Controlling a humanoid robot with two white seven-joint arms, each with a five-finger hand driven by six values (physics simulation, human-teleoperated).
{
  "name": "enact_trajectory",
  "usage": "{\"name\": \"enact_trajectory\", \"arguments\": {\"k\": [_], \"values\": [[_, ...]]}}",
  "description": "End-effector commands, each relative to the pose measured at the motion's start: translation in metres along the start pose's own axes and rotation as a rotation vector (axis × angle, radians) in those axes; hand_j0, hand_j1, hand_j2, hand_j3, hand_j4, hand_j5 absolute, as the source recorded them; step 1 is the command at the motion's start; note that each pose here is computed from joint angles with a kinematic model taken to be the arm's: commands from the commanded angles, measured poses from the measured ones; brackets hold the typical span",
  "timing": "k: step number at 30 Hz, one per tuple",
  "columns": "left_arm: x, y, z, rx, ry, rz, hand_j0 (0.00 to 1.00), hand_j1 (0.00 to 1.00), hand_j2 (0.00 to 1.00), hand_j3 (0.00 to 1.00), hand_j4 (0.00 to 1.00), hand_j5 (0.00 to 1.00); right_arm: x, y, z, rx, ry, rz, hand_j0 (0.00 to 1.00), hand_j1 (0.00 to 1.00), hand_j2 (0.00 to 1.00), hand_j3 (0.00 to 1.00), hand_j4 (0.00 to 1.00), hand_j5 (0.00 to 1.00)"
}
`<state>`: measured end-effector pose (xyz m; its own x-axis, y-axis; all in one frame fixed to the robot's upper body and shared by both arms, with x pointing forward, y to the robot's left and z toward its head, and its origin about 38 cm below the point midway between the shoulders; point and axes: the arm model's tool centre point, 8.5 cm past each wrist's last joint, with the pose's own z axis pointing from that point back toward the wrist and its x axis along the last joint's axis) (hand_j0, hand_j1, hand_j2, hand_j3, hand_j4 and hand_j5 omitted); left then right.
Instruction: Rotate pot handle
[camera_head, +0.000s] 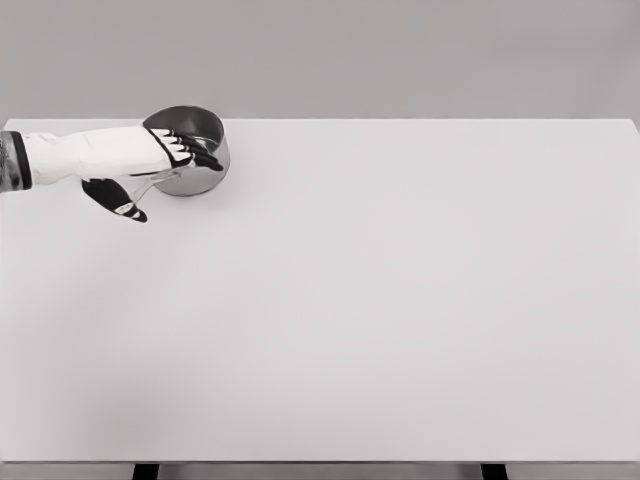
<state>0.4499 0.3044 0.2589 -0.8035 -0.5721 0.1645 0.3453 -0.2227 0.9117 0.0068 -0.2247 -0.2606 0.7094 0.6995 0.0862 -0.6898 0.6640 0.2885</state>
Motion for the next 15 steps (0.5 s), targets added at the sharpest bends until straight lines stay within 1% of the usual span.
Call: {"name": "enact_trajectory", "arguments": {"k": [1,2,3,4,5,6,7,8,11,14,15], "values": [[-0.013,-0.009,-0.009,-0.012,0.032,0.014,1.0,1.0,1.0,1.0,1.0,1.0,0.0,0.0,0.0,0.0,-0.001,0.0,1.0,1.0,1.0,1.0,1.0,1.0],[-0.025,-0.016,-0.015,-0.034,0.079,-0.005,1.0,1.0,1.0,1.0,1.0,1.0,0.0,0.0,0.0,0.0,0.0,0.0,1.0,1.0,1.0,1.0,1.0,1.0],[-0.027,-0.017,-0.017,-0.018,0.095,-0.025,1.0,1.0,1.0,1.0,1.0,1.0,0.0,0.0,0.0,0.0,0.0,0.0,1.0,1.0,1.0,1.0,1.0,1.0],[-0.027,-0.016,-0.017,-0.007,0.092,-0.029,1.0,1.0,1.0,1.0,1.0,1.0,0.0,0.0,0.0,0.0,0.0,0.0,1.0,1.0,1.0,1.0,1.0,1.0],[-0.026,-0.016,-0.018,-0.009,0.091,-0.033,1.0,1.0,1.0,1.0,1.0,1.0,0.0,0.0,0.0,0.0,0.0,0.0,1.0,1.0,1.0,1.0,1.0,1.0],[-0.027,-0.018,-0.018,-0.043,0.113,-0.079,1.0,1.0,1.0,1.0,1.0,1.0,0.0,0.0,0.0,0.0,0.0,0.0,1.0,1.0,1.0,1.0,1.0,1.0],[-0.028,-0.018,-0.018,-0.061,0.125,-0.109,1.0,1.0,1.0,1.0,1.0,1.0,0.0,0.0,0.0,0.0,0.0,0.0,1.0,1.0,1.0,1.0,1.0,1.0],[-0.028,-0.019,-0.018,-0.057,0.127,-0.111,1.0,1.0,1.0,1.0,1.0,1.0,0.0,0.0,0.0,0.0,-0.001,0.0,1.0,1.0,1.0,1.0,1.0,1.0],[-0.029,-0.015,-0.015,0.007,0.13,-0.118,1.0,1.0,1.0,1.0,1.0,1.0,0.0,0.0,0.0,0.0,0.0,0.0,1.0,1.0,1.0,1.0,1.0,1.0],[-0.031,-0.014,-0.011,0.046,0.14,-0.124,1.0,1.0,1.0,1.0,1.0,1.0,0.0,0.0,0.0,0.0,0.0,0.0,1.0,1.0,1.0,1.0,1.0,1.0],[-0.033,-0.015,-0.006,0.042,0.15,-0.123,1.0,1.0,1.0,1.0,1.0,1.0,0.0,0.0,0.0,0.0,0.0,0.0,1.0,1.0,1.0,1.0,1.0,1.0]]}}
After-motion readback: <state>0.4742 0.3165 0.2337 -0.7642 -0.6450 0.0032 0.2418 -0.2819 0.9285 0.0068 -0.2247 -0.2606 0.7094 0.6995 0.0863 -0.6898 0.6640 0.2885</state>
